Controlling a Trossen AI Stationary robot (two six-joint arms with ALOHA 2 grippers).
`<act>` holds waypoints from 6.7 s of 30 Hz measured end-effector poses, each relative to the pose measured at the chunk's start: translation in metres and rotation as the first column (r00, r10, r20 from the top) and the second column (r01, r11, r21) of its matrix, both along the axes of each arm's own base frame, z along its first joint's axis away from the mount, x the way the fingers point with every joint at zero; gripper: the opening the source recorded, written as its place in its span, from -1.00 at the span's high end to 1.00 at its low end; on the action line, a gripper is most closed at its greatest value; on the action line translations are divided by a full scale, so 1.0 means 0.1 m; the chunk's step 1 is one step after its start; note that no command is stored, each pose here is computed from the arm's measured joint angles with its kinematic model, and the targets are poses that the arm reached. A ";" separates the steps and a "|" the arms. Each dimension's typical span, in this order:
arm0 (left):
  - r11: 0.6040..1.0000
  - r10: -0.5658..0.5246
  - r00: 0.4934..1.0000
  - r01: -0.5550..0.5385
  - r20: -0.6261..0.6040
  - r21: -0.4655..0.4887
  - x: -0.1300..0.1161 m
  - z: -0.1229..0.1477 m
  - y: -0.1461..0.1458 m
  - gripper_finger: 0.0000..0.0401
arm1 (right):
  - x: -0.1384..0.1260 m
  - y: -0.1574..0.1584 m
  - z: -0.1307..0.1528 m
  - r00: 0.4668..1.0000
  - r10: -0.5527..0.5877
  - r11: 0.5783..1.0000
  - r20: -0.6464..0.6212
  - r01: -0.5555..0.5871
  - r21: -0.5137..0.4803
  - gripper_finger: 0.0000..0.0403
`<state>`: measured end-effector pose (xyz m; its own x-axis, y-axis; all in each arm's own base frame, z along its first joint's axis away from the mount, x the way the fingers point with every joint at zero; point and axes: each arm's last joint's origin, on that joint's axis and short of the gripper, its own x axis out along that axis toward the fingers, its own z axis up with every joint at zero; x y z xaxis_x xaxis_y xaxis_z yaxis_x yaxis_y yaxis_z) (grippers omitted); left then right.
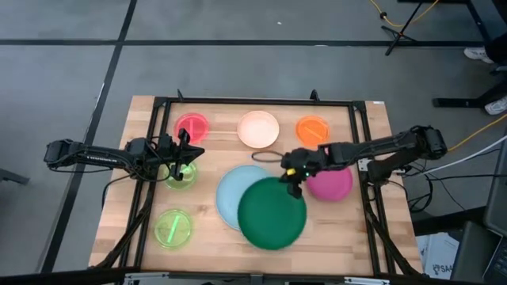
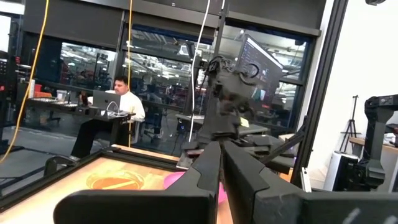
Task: Stack plastic plates
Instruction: Stack the dark green plate on the blue plate, then stack the pink plate on the stacked plates
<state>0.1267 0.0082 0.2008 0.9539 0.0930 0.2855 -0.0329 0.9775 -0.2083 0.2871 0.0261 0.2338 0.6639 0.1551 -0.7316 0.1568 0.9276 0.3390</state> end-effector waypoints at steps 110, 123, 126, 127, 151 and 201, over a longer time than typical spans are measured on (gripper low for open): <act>0.998 0.060 0.996 -0.059 -0.060 0.015 0.07 -0.07 0.02 0.94 | -0.85 -0.35 -0.04 0.984 -0.035 0.964 -0.175 -0.013 -0.265 0.41; 0.999 0.035 0.995 -0.034 -0.095 0.014 0.19 -0.03 0.00 0.94 | -0.87 -0.37 -0.05 0.980 -0.059 0.949 -0.188 -0.003 -0.315 0.41; 0.999 0.026 0.992 -0.023 -0.125 0.024 0.24 -0.04 -0.02 0.94 | -0.87 -0.37 -0.05 0.979 -0.073 0.956 -0.191 0.014 -0.294 0.41; 0.999 0.033 0.991 -0.028 -0.133 0.035 0.25 -0.04 -0.02 0.94 | -0.87 -0.37 -0.05 0.978 -0.071 0.958 -0.194 0.012 -0.288 0.41; 0.996 0.072 0.981 -0.062 -0.182 0.058 0.38 -0.04 -0.01 0.94 | -0.96 -0.43 -0.27 0.878 -0.128 0.949 -0.461 -0.027 -0.315 -0.09; 0.996 0.073 0.981 -0.063 -0.178 0.064 0.38 -0.03 -0.01 0.94 | -0.87 -1.24 -0.91 0.729 0.025 0.975 -0.684 -0.168 -0.144 0.49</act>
<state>0.1643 0.0068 0.1975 0.9822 0.1477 0.1161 -0.1316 0.9819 -0.1361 0.2001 -0.0975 0.1429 -0.0281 0.0062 -0.9996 0.1830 0.9831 0.0010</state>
